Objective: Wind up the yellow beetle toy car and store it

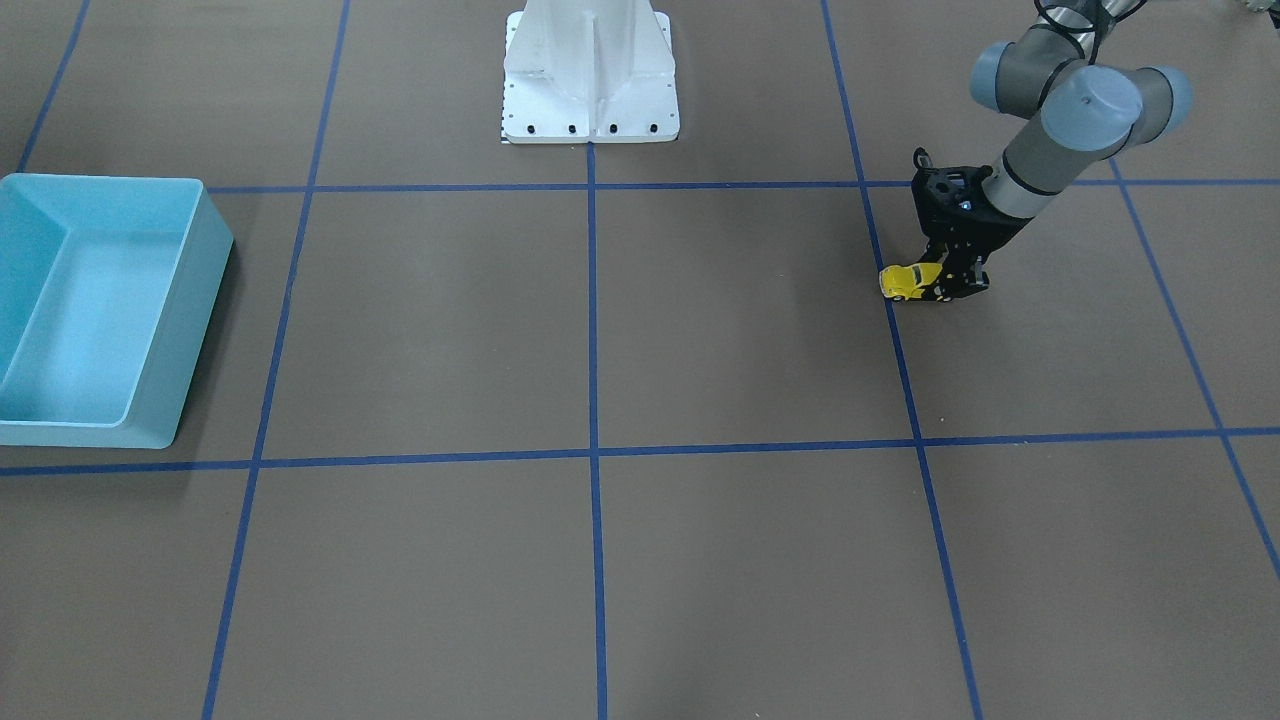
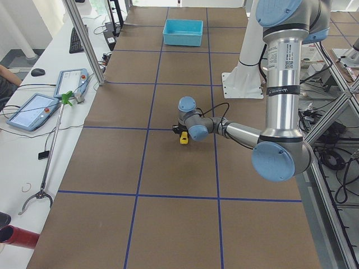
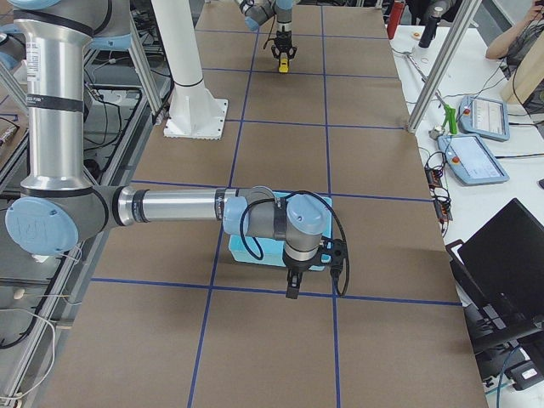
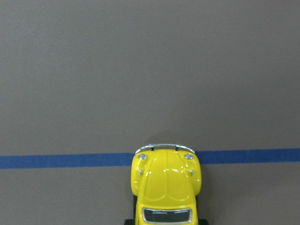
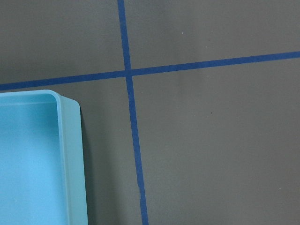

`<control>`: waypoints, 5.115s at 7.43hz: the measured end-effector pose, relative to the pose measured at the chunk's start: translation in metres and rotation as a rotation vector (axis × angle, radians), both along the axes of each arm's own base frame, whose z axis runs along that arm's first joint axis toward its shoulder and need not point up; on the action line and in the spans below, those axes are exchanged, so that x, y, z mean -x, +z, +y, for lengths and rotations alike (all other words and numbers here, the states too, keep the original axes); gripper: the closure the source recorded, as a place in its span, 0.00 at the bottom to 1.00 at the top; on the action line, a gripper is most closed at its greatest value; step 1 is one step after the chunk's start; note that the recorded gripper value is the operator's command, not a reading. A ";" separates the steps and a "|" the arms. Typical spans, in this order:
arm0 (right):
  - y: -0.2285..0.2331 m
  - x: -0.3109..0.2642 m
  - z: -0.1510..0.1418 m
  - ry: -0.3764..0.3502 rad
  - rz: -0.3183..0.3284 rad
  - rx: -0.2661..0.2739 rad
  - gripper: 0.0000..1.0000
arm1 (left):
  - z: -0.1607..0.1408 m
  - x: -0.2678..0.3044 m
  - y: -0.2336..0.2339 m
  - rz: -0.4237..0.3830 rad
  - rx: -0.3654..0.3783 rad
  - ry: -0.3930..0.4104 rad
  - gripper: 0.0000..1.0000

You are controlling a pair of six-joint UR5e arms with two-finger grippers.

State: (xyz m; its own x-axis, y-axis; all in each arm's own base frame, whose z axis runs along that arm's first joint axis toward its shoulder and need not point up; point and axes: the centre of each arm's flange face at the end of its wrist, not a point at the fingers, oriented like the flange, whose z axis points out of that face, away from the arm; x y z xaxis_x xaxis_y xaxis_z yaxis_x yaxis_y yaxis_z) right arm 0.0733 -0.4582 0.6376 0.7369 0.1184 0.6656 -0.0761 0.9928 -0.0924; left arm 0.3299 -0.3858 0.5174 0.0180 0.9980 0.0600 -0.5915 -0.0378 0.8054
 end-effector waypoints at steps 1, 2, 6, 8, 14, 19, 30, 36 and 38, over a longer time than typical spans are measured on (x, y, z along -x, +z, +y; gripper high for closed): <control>-0.001 0.000 0.000 0.000 0.000 -0.002 0.00 | 0.000 0.001 0.001 0.000 0.000 -0.001 0.76; -0.001 0.000 0.000 0.000 0.000 -0.003 0.00 | 0.002 0.002 0.003 0.000 0.000 -0.001 0.76; -0.002 0.000 0.000 -0.001 0.000 -0.006 0.00 | 0.003 0.005 0.006 -0.001 0.002 -0.003 0.76; -0.003 0.000 -0.001 -0.001 0.000 -0.008 0.00 | 0.005 0.008 0.010 -0.006 0.006 -0.004 0.76; -0.006 0.000 -0.002 0.000 -0.001 -0.013 0.00 | 0.007 0.016 0.021 -0.013 0.018 -0.006 0.76; -0.006 0.000 -0.002 -0.001 -0.001 -0.015 0.00 | 0.007 0.017 0.024 -0.008 0.015 -0.006 0.47; -0.006 0.000 -0.002 -0.001 -0.001 -0.014 0.00 | -0.019 0.062 0.005 -0.032 0.031 -0.061 0.00; -0.011 0.000 -0.005 -0.001 -0.003 -0.025 0.00 | -0.038 0.146 -0.053 -0.178 0.261 -0.275 0.00; -0.021 0.000 -0.009 -0.011 -0.006 -0.054 0.00 | -0.039 0.186 -0.067 -0.204 0.469 -0.487 0.00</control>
State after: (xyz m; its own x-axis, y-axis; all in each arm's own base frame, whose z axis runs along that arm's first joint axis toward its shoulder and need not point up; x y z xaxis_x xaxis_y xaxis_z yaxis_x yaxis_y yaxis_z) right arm 0.0729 -0.4673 0.6166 0.7341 0.0745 0.6749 -0.0649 0.9971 -0.0395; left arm 0.1441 -0.4243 0.4503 0.5031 0.8009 -0.3249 -0.5942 0.5935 0.5429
